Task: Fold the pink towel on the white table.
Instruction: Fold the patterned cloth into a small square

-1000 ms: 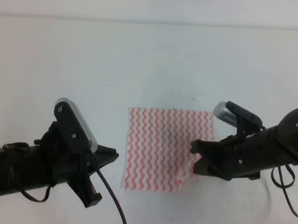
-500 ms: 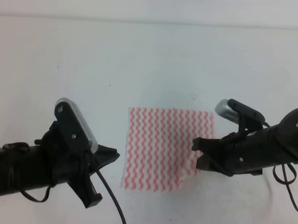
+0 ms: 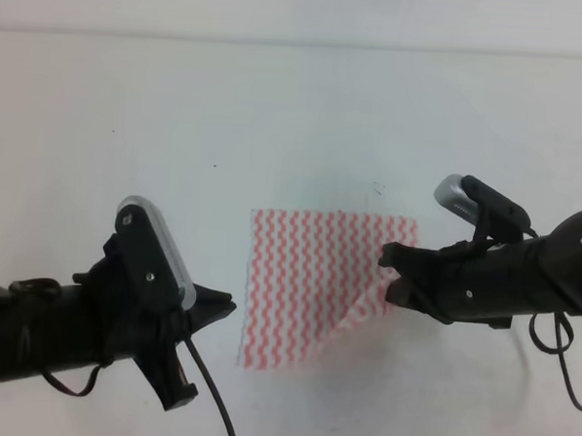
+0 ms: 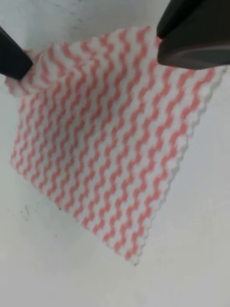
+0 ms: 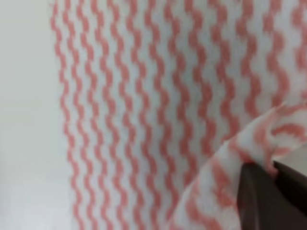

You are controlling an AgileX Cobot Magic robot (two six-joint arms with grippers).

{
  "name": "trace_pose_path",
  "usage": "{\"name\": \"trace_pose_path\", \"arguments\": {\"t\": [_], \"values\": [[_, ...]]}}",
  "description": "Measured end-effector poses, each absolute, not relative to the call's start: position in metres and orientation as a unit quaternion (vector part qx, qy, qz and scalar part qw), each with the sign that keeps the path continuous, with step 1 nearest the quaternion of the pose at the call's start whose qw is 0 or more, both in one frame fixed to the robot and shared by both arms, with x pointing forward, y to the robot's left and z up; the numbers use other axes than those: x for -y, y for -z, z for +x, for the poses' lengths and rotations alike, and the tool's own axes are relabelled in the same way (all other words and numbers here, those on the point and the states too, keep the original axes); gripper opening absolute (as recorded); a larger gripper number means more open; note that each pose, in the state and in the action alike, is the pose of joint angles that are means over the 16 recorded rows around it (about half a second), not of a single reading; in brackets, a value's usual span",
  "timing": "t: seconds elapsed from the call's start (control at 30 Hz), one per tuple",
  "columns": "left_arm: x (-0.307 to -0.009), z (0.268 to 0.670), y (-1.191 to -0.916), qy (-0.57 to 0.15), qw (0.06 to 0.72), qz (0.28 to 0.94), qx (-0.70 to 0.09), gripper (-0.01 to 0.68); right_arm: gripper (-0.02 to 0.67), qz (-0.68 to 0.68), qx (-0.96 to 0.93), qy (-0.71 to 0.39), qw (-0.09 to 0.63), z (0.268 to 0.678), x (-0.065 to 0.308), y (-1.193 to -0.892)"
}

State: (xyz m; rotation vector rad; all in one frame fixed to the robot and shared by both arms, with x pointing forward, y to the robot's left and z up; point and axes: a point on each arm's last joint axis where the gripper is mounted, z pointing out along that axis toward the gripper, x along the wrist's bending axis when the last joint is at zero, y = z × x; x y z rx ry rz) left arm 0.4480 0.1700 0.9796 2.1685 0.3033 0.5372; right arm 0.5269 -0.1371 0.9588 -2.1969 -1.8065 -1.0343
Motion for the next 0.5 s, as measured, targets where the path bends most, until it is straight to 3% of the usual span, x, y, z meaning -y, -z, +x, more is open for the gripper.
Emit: {"name": "trace_pose_path", "arguments": {"t": [0.5], "values": [[-0.163,0.459,-0.959,-0.194,0.415,0.884,-0.089,0.018,-0.002,-0.732,0.577,0.361,0.039,0.532,0.139,-0.963]]}}
